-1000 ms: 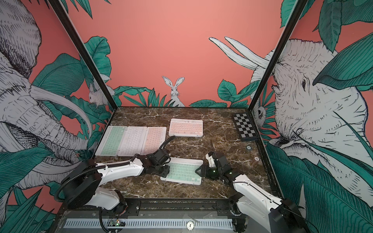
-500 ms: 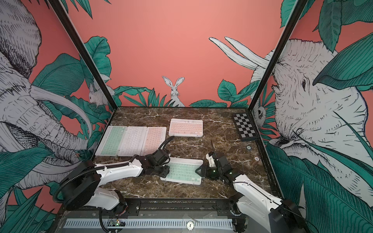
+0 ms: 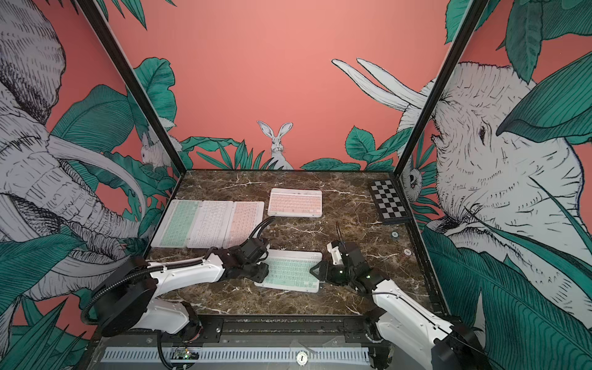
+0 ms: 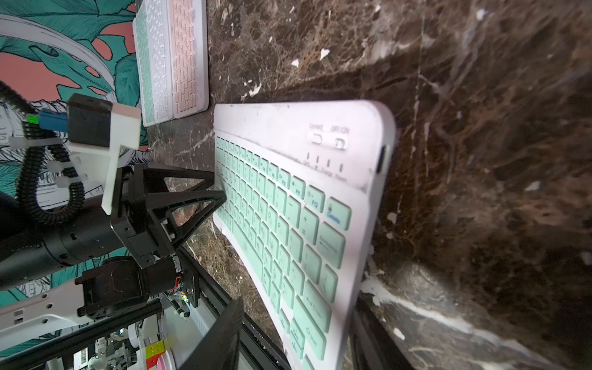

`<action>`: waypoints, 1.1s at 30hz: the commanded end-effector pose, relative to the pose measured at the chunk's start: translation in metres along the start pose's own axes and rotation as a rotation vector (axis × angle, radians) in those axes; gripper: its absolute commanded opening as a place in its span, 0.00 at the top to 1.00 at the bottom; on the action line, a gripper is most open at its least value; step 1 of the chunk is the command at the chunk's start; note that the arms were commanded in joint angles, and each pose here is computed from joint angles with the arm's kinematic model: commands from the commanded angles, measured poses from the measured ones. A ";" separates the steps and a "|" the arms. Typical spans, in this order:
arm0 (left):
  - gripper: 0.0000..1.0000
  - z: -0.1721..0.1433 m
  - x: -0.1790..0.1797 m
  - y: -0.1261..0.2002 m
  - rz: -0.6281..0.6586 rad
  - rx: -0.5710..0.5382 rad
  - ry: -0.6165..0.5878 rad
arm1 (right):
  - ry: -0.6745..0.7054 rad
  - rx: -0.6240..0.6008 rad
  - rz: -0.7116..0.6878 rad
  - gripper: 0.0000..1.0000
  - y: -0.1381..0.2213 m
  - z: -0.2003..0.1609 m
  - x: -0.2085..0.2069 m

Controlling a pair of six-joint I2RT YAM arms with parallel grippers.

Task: Stack the numeric keypads
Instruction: Pick up the numeric keypad from the center of the board.

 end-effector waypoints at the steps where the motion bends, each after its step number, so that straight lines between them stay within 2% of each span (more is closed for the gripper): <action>1: 0.50 -0.042 -0.010 -0.015 -0.095 0.166 -0.035 | 0.127 -0.023 0.220 0.48 0.009 0.013 0.051; 22: 0.48 -0.030 -0.028 0.010 -0.168 0.143 -0.063 | 0.167 -0.030 0.267 0.45 0.019 0.018 0.068; 33: 0.48 -0.029 -0.020 0.011 -0.126 0.123 -0.053 | 0.168 -0.024 0.197 0.55 0.014 0.018 0.055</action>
Point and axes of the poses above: each gripper's point midway between its finger pads, its own y axis back along the fingers, its own x axis along the line the jaws close on, z = x × y, the point moved 1 cm from there along y, back along the fingers, and after that the axes turned 10 degrees about y, right-handed, at the moved point
